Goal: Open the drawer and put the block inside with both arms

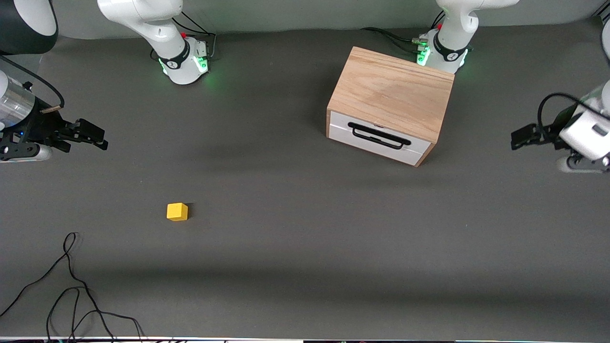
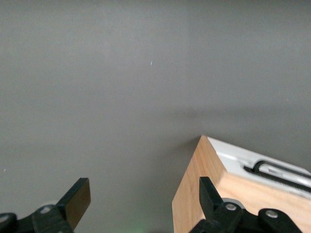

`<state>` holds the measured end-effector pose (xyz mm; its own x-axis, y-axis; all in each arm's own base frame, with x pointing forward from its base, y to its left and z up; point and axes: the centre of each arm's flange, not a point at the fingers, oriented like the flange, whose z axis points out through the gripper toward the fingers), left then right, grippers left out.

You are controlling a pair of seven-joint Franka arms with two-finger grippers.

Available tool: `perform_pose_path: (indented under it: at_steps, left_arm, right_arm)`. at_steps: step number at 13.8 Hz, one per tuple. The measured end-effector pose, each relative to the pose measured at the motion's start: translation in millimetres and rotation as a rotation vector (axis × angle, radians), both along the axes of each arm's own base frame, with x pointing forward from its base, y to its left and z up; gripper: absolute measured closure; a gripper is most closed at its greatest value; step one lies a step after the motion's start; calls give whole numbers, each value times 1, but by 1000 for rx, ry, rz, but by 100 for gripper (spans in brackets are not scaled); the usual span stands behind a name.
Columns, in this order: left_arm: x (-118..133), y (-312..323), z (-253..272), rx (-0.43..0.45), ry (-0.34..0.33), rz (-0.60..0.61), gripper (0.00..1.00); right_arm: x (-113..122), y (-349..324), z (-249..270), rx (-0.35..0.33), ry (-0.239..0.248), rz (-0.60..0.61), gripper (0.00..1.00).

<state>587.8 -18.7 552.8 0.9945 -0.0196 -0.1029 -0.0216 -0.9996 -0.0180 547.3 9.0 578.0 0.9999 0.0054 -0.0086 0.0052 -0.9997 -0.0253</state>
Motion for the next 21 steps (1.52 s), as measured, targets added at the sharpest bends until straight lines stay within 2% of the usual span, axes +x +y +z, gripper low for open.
perform_pose_path:
  at_steps: [2,4,5,6,8,11,13,16,21]
  left_arm:
    - [17,0,-5,-2,-17,0,0]
    - [16,-3,7,-3,-14,11,0]
    - [14,-9,12,-1,-9,57,0]
    - [12,-23,15,3,-8,152,0]
    - [2,-91,14,18,3,349,0]
    - [-33,-209,14,52,3,583,0]
    - [-58,-264,11,76,-3,720,0]
    - [-86,-314,-6,98,-7,760,0]
    - [-94,-318,-49,140,20,787,0]
  right_arm:
    - [3,0,-6,-1,10,0,0]
    - [7,1,-13,-2,15,1,0]
    - [9,2,-17,-2,17,2,0]
    - [12,3,-21,-3,21,3,0]
    - [19,4,-32,-4,20,5,0]
    - [29,5,-48,-5,21,5,0]
    - [33,6,-57,-6,17,5,0]
    - [34,11,-69,-6,8,13,0]
    - [43,18,-91,-7,-1,24,0]
